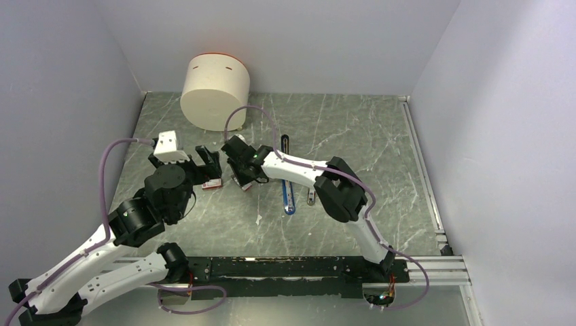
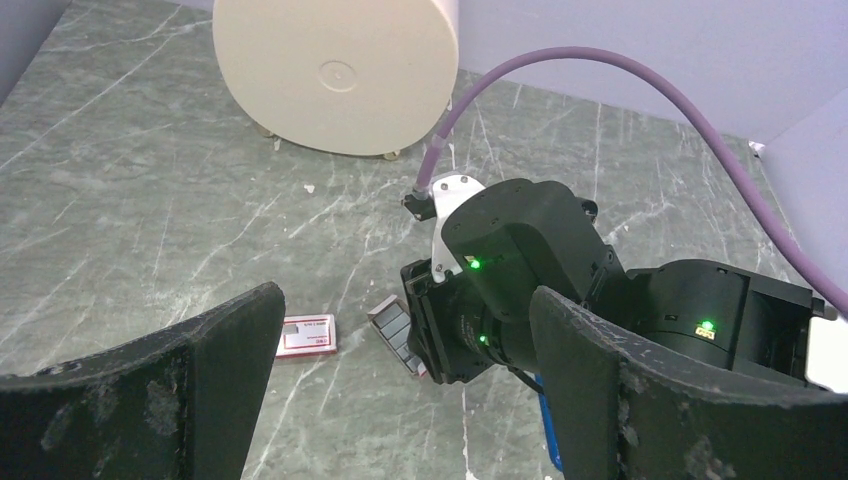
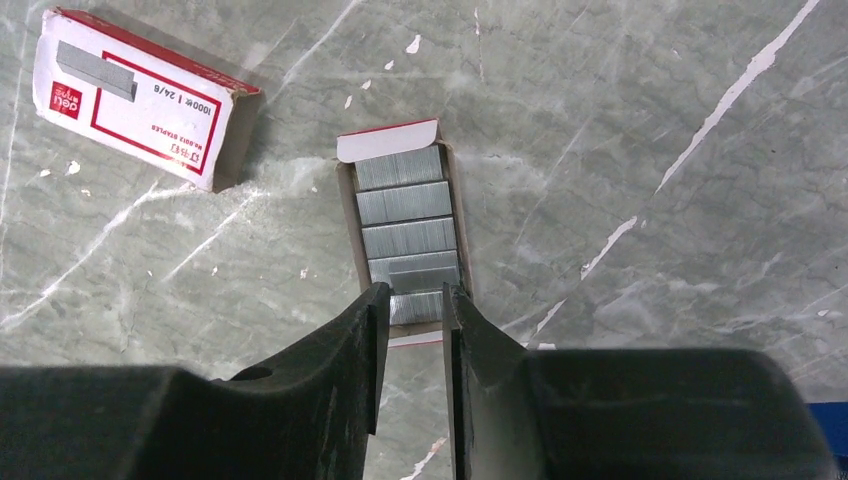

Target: Load the staples into the stapler

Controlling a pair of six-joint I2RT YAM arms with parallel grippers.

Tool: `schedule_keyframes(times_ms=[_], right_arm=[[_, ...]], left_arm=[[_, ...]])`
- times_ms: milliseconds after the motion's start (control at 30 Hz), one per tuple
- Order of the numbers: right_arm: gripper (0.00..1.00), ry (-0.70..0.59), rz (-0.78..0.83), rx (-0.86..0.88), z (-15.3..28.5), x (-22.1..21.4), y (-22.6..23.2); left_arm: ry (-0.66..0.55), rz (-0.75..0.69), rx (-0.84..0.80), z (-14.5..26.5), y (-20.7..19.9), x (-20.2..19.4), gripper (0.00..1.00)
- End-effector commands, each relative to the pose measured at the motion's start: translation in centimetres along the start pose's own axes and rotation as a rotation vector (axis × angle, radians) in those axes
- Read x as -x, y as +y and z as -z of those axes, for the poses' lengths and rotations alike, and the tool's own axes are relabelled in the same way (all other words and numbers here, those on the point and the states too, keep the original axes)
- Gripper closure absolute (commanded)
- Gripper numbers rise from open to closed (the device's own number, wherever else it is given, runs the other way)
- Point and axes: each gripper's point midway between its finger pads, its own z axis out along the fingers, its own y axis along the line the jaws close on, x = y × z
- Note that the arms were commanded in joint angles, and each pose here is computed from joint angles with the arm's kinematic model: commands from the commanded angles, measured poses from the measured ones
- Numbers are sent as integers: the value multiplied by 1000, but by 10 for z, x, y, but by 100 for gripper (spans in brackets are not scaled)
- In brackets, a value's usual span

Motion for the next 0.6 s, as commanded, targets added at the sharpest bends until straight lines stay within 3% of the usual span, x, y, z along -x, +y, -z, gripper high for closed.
schedule_keyframes(times_ms=[0,567], right_arm=[[69,-10,16,0,-10,3,3],[62,-7,29,-17,-14,-2,-1]], left_arm=[[-18,-1,25,-2,4,3,3],[-16,-3,25,-3,4,2,3]])
